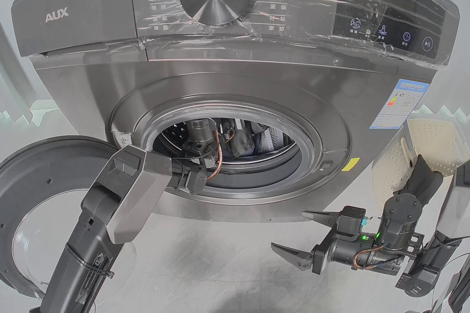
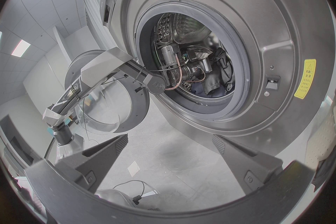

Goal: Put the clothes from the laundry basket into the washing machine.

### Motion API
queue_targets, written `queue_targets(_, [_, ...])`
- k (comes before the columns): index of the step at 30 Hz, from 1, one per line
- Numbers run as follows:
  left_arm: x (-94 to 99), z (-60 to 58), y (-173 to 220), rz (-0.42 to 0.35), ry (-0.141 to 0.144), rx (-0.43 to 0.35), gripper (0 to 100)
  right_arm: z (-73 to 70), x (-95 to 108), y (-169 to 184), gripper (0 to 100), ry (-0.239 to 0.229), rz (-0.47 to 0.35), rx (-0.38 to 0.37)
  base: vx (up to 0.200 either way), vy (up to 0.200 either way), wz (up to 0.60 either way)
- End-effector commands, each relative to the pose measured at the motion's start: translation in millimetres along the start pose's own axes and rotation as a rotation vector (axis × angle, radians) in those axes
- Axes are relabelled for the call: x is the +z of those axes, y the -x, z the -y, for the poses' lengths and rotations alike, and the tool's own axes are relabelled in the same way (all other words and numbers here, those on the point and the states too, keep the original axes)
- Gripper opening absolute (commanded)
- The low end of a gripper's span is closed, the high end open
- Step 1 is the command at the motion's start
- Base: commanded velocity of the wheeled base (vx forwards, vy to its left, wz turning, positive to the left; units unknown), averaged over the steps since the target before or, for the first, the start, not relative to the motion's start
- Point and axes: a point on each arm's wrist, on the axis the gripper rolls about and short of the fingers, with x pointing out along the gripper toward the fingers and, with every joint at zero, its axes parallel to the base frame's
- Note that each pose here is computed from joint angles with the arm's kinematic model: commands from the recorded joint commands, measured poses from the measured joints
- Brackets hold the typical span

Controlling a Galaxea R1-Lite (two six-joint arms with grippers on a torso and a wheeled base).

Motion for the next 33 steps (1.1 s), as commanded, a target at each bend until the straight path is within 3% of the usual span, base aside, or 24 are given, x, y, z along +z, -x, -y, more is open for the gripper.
queue_targets(1, [-3.8,4.9,0.9,-0.007,0.010,-0.007,0,0.3,-0.3,-0.2,100,-0.001,-0.001,-0.001,0.000,0.000,0.00])
queue_targets(4, [1.5,12.8,3.8,-0.015,0.014,-0.020,0,0.3,-0.6,0.1,100,-0.001,-0.003,-0.001,0.000,0.000,0.00])
queue_targets(5, [2.9,13.6,5.0,-0.020,0.014,-0.021,100,0.3,-0.6,0.1,100,-0.001,-0.003,-0.001,0.000,0.000,0.00])
queue_targets(12, [10.9,20.4,21.9,-0.085,0.014,-0.037,100,0.2,-0.6,0.1,100,-0.001,-0.003,0.001,0.000,0.000,0.00])
queue_targets(18, [17.8,23.1,60.1,-0.239,-0.014,-0.088,100,-0.5,-0.9,0.0,100,-0.001,-0.005,0.002,0.000,0.000,0.00])
queue_targets(22, [19.4,25.2,81.2,-0.299,-0.029,-0.106,100,-0.1,-0.7,0.0,100,-0.001,-0.003,0.001,0.000,0.000,0.00])
queue_targets(27, [29.2,41.0,123.1,-0.379,-0.041,-0.174,100,-0.1,-1.4,0.6,100,-0.003,-0.008,0.000,0.000,0.000,0.00])
queue_targets(33, [35.4,52.9,166.7,-0.408,-0.065,-0.234,100,1.2,-0.2,3.9,100,-0.004,-0.004,-0.007,0.000,0.000,0.00])
